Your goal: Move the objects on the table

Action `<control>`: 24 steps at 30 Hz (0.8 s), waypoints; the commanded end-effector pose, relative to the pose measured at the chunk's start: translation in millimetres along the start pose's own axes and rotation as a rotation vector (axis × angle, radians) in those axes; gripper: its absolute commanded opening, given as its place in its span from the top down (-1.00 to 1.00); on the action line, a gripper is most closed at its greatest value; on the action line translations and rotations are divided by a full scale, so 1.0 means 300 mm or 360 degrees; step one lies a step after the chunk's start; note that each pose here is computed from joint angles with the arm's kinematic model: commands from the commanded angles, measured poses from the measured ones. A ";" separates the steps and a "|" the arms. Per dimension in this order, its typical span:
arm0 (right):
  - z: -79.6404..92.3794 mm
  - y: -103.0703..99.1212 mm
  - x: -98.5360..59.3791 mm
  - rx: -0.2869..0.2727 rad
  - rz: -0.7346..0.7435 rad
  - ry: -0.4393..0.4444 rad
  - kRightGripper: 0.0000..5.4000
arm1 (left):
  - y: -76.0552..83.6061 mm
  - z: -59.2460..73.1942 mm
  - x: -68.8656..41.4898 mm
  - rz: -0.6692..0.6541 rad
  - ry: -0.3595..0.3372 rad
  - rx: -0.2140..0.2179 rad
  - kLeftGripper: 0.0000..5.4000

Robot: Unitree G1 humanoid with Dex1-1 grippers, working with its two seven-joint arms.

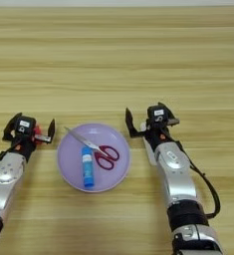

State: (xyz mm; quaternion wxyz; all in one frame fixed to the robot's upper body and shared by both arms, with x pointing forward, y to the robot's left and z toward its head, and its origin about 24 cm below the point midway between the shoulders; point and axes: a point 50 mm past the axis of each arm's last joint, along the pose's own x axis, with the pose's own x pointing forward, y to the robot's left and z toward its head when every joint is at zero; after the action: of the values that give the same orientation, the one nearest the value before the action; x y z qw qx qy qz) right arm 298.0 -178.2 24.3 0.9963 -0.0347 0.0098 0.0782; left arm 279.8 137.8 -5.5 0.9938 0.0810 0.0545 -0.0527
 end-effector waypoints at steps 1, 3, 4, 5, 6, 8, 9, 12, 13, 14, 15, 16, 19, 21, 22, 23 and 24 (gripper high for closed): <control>0.000 0.015 -0.014 -0.0003 0.0046 0.0027 -1.00 | -0.009 0.018 0.010 0.0007 -0.0025 -0.0022 -0.99; 0.013 0.030 -0.026 -0.0017 0.0099 0.0022 -1.00 | -0.013 0.019 0.010 0.0009 -0.0027 -0.0023 -0.99; 0.019 0.036 -0.033 -0.0023 0.0122 0.0024 -1.00 | -0.014 0.020 0.010 0.0010 -0.0027 -0.0024 -0.99; 0.024 0.041 -0.039 -0.0031 0.0143 0.0031 -1.00 | -0.016 0.020 0.010 0.0011 -0.0027 -0.0024 -0.99; 0.027 0.048 -0.048 -0.0035 0.0166 0.0044 -1.00 | -0.018 0.021 0.010 0.0012 -0.0027 -0.0025 -0.99; 0.033 0.063 -0.064 -0.0033 0.0212 0.0073 -1.00 | -0.020 0.021 0.011 0.0013 -0.0027 -0.0025 -0.99; 0.038 0.072 -0.073 -0.0033 0.0238 0.0083 -1.00 | -0.021 0.022 0.011 0.0013 -0.0027 -0.0025 -0.99; 0.051 0.096 -0.097 -0.0035 0.0311 0.0115 -1.00 | -0.024 0.023 0.012 0.0018 -0.0028 -0.0025 -0.99; 0.056 0.103 -0.105 -0.0031 0.0333 0.0131 -1.00 | -0.024 0.024 0.013 0.0022 -0.0029 -0.0025 -0.99; 0.061 0.111 -0.117 -0.0023 0.0363 0.0152 -1.00 | -0.026 0.026 0.013 0.0026 -0.0032 -0.0025 -0.99; 0.064 0.123 -0.128 -0.0006 0.0402 0.0179 -1.00 | -0.027 0.027 0.013 0.0029 -0.0034 -0.0025 -0.99; 0.065 0.132 -0.137 0.0013 0.0435 0.0203 -1.00 | -0.029 0.028 0.014 0.0032 -0.0035 -0.0025 -0.99; 0.067 0.156 -0.153 0.0065 0.0521 0.0263 -1.00 | -0.031 0.030 0.013 0.0037 -0.0037 -0.0025 -0.99; 0.068 0.174 -0.163 0.0100 0.0594 0.0310 -1.00 | -0.032 0.030 0.013 0.0039 -0.0038 -0.0024 -0.99; 0.068 0.184 -0.167 0.0109 0.0630 0.0331 -1.00 | -0.032 0.031 0.014 0.0039 -0.0039 -0.0024 -0.99; 0.067 0.194 -0.170 0.0110 0.0665 0.0350 -1.00 | -0.032 0.031 0.014 0.0041 -0.0039 -0.0023 -0.99; 0.066 0.201 -0.173 0.0100 0.0694 0.0365 -1.00 | -0.032 0.031 0.014 0.0041 -0.0040 -0.0023 -0.99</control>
State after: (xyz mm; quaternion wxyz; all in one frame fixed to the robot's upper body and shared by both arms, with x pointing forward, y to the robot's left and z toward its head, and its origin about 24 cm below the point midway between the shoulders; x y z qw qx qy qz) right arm 242.3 -130.4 42.3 0.9577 -0.0086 0.1159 0.2633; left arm 280.6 128.4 -2.3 0.9956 0.0702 0.0459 -0.0411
